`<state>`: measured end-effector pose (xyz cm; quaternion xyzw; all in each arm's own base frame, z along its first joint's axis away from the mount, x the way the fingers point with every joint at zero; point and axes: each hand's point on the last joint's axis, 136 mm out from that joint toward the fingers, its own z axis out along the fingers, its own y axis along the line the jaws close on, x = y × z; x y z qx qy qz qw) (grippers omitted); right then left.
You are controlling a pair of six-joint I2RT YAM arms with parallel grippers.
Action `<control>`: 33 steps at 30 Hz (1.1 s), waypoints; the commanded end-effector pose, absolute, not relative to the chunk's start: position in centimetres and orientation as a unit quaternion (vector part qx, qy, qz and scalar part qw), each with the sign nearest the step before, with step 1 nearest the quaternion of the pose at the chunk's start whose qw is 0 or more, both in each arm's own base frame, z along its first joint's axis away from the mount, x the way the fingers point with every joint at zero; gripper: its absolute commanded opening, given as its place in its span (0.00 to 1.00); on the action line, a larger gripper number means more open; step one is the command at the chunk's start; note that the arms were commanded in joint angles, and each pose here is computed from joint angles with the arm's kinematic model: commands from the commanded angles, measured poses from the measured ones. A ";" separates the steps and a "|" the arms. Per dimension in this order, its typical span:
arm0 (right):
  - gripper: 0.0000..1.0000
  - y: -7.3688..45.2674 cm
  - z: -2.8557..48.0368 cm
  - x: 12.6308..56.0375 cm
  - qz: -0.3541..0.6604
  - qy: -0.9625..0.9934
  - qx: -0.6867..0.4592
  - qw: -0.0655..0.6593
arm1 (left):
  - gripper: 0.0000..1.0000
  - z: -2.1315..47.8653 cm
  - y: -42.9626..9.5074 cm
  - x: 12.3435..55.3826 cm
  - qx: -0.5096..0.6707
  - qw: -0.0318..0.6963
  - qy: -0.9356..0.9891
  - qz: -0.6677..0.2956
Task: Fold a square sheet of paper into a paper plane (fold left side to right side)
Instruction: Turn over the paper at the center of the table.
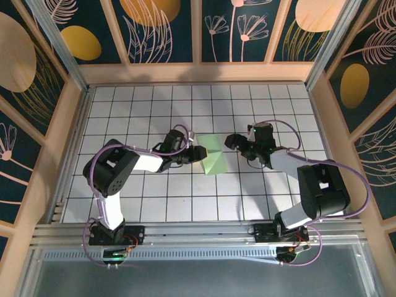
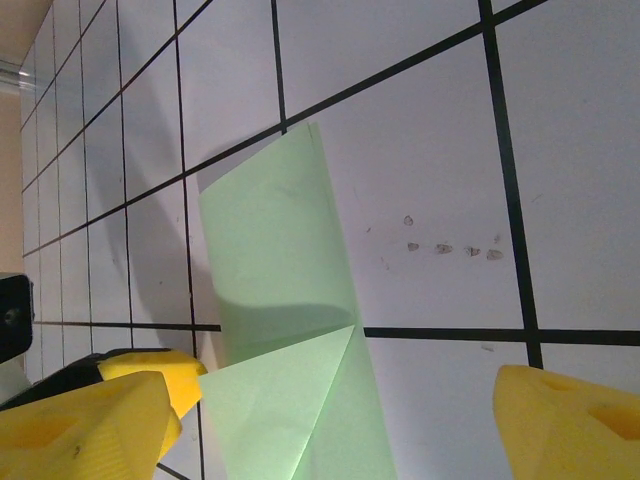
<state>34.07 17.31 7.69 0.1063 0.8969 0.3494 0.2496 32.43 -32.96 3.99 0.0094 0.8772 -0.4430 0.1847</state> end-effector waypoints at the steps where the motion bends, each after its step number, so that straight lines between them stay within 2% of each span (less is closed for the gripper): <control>1: 0.84 17.3 7.6 33.9 0.354 0.895 0.106 0.251 | 0.46 3.3 -33.3 32.4 0.017 0.181 0.882 -0.435; 5: 0.84 17.3 7.5 33.8 0.355 0.895 0.105 0.249 | 0.43 3.6 -33.4 32.4 0.017 0.183 0.880 -0.437; 13: 0.79 18.2 7.7 33.5 0.381 0.888 0.090 0.243 | 0.11 4.8 -33.6 32.7 0.017 0.198 0.871 -0.449; 17: 0.78 19.4 8.4 33.4 0.402 0.880 0.070 0.244 | 0.00 6.5 -33.0 33.0 0.008 0.227 0.863 -0.451; 25: 0.79 22.5 8.6 33.4 0.437 0.866 0.048 0.238 | 0.00 9.3 -31.4 32.6 -0.049 0.267 0.830 -0.488; 33: 0.79 25.6 8.4 34.3 0.457 0.857 0.033 0.235 | 0.00 8.9 -30.9 32.2 -0.051 0.265 0.832 -0.484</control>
